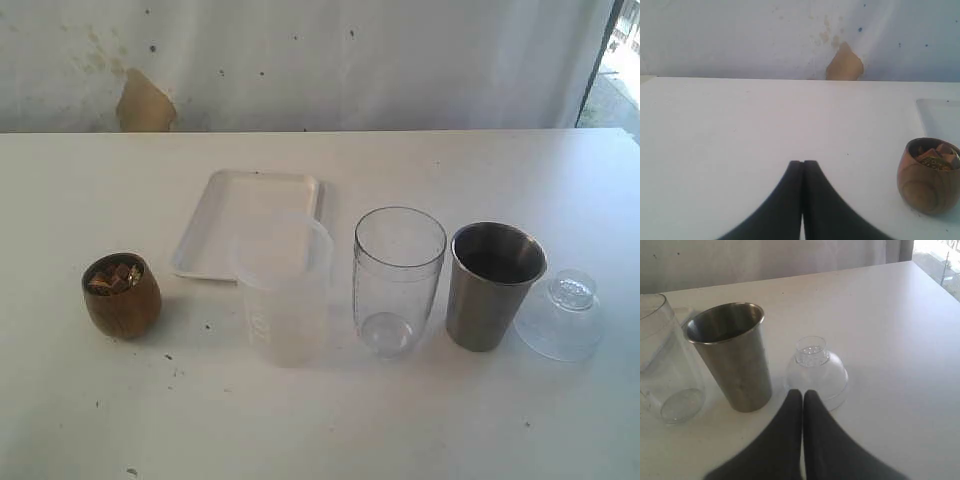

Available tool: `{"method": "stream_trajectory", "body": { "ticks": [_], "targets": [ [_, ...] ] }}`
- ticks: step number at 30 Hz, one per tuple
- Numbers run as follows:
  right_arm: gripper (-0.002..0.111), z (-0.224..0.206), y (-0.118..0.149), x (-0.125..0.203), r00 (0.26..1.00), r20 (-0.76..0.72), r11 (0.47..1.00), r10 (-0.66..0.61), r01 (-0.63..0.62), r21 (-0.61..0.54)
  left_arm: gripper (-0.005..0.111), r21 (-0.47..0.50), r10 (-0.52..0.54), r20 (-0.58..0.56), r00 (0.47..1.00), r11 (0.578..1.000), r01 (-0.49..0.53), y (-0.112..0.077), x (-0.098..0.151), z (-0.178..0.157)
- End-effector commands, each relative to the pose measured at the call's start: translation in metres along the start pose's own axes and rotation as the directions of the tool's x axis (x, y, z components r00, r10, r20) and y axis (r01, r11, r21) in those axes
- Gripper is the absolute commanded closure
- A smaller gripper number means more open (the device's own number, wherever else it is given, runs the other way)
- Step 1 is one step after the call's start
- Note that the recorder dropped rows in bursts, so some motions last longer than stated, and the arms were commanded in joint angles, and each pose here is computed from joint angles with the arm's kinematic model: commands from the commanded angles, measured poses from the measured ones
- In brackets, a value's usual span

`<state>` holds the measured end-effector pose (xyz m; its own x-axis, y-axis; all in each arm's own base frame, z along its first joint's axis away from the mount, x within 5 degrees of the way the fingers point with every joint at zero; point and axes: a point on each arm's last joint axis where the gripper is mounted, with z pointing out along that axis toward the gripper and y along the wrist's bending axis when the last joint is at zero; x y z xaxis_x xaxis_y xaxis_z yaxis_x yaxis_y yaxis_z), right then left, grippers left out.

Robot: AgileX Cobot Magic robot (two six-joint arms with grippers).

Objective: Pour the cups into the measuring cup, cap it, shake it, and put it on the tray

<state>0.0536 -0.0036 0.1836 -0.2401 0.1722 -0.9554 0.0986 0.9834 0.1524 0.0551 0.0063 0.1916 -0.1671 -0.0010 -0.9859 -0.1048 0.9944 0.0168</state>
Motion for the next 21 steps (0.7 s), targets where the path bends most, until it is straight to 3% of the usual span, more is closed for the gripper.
{"method": "stream_trajectory", "body": {
  "ticks": [1,5,7,8,11,12,17,19,21],
  "targets": [
    [0.108,0.0,0.0,0.001,1.0,0.008,1.0,-0.013,0.013,-0.001,0.107,0.0,0.004,0.006,1.0,1.0,-0.004,0.0,0.001,0.0],
    [0.108,0.0,0.0,0.001,1.0,0.008,1.0,-0.013,0.013,-0.001,0.107,0.005,-0.026,0.023,0.999,1.0,0.026,0.0,-0.001,0.0],
    [0.108,0.0,0.0,0.001,1.0,0.008,1.0,-0.013,0.013,-0.001,0.107,0.04,-0.193,0.075,0.978,0.981,0.19,-0.002,-0.006,0.0],
    [0.108,0.0,0.0,0.001,1.0,0.008,1.0,-0.013,0.013,-0.001,0.107,0.072,-0.334,0.104,0.937,0.942,0.328,-0.003,-0.01,-0.001],
    [0.108,0.0,0.0,0.001,1.0,0.008,1.0,-0.013,0.013,-0.001,0.107,0.157,-0.605,0.197,0.771,0.796,0.584,-0.001,-0.021,-0.003],
    [0.108,0.0,0.0,0.001,1.0,0.008,1.0,-0.013,0.013,-0.001,0.107,0.171,-0.629,0.223,0.745,0.777,0.605,0.001,-0.024,-0.004],
    [0.108,0.0,0.0,0.001,1.0,0.008,1.0,-0.013,0.013,-0.001,0.107,0.189,-0.632,0.283,0.721,0.774,0.604,0.003,-0.029,-0.005],
    [0.108,0.0,0.0,0.001,1.0,0.008,1.0,-0.013,0.013,-0.001,0.103,0.182,-0.602,0.294,0.742,0.797,0.575,0.003,-0.03,-0.006],
    [0.108,0.0,0.0,0.001,1.0,0.008,1.0,-0.013,0.013,-0.001,0.09,0.169,-0.541,0.311,0.782,0.841,0.514,0.003,-0.031,-0.006]
  ]
}}
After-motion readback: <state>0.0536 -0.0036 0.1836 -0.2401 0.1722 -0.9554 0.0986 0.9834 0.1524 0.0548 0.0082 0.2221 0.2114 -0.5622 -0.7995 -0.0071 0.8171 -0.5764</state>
